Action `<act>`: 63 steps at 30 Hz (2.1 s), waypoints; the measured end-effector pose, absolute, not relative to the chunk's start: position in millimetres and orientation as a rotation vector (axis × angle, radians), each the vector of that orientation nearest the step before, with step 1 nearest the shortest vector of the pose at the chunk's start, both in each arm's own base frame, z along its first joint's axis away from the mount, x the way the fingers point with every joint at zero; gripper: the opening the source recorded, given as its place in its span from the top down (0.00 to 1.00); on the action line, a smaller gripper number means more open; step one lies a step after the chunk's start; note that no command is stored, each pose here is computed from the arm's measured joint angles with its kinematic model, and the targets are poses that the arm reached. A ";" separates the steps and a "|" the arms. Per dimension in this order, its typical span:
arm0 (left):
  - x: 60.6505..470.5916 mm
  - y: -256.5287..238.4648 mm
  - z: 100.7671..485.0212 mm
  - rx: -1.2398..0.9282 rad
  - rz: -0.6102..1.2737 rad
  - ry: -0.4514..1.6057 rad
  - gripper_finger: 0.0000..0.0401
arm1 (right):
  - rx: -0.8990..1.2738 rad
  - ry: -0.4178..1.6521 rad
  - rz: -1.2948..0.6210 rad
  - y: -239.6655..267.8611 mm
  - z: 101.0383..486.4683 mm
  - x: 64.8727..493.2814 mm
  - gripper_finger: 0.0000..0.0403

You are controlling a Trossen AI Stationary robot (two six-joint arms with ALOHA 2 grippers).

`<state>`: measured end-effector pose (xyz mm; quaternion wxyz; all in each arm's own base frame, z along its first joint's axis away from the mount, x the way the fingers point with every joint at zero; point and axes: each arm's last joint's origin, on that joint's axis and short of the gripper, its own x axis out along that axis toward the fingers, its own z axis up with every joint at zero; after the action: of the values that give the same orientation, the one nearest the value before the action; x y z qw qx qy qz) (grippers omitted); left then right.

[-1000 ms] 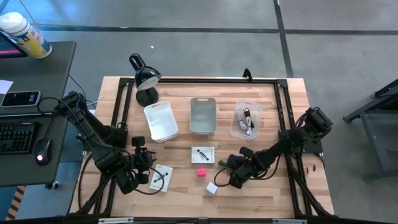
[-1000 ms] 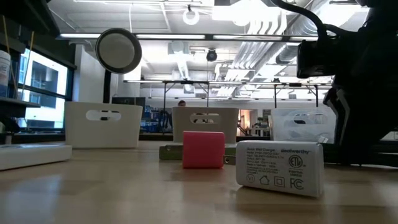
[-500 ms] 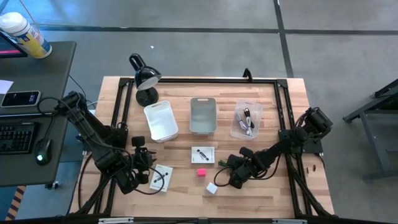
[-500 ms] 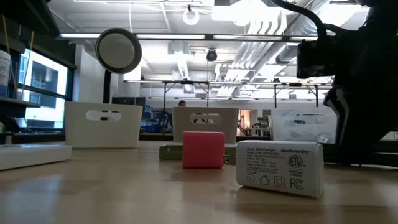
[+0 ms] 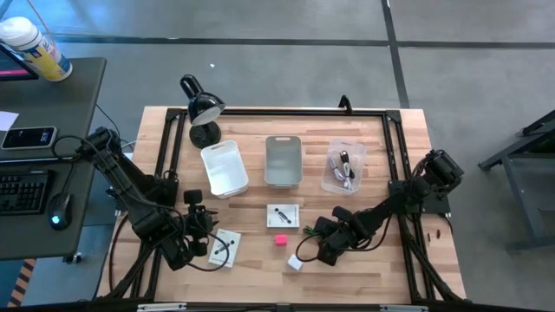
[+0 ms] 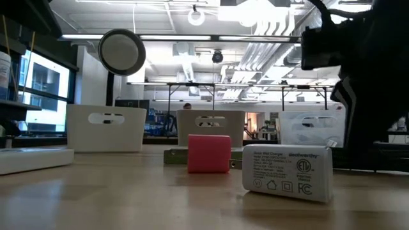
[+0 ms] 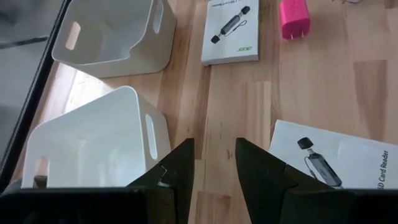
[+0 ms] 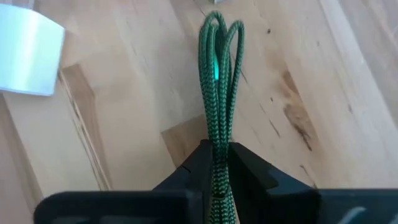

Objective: Pick and place items into bin
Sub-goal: Put the green charger cable into the transparent bin

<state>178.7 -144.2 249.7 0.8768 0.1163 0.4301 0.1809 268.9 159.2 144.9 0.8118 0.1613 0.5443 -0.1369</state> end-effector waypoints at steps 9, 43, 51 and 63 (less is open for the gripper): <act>178.9 -144.0 250.0 0.258 0.381 0.887 0.74 | 0.227 1.162 -0.356 160.9 171.2 276.1 0.98; 179.4 -143.3 250.9 0.296 0.395 0.861 0.74 | 0.234 1.157 -0.279 156.1 156.7 276.6 0.54; 179.7 -143.5 250.9 0.298 0.392 0.860 0.74 | 0.221 1.168 -0.268 159.2 141.3 282.9 0.61; 180.6 -144.4 251.2 0.285 0.388 0.851 0.74 | 0.221 1.166 -0.297 153.5 136.3 287.5 0.62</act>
<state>180.6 -144.4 251.2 0.8829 0.1369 0.4087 0.1865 287.5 153.5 136.3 0.8188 0.1037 0.5473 -0.1393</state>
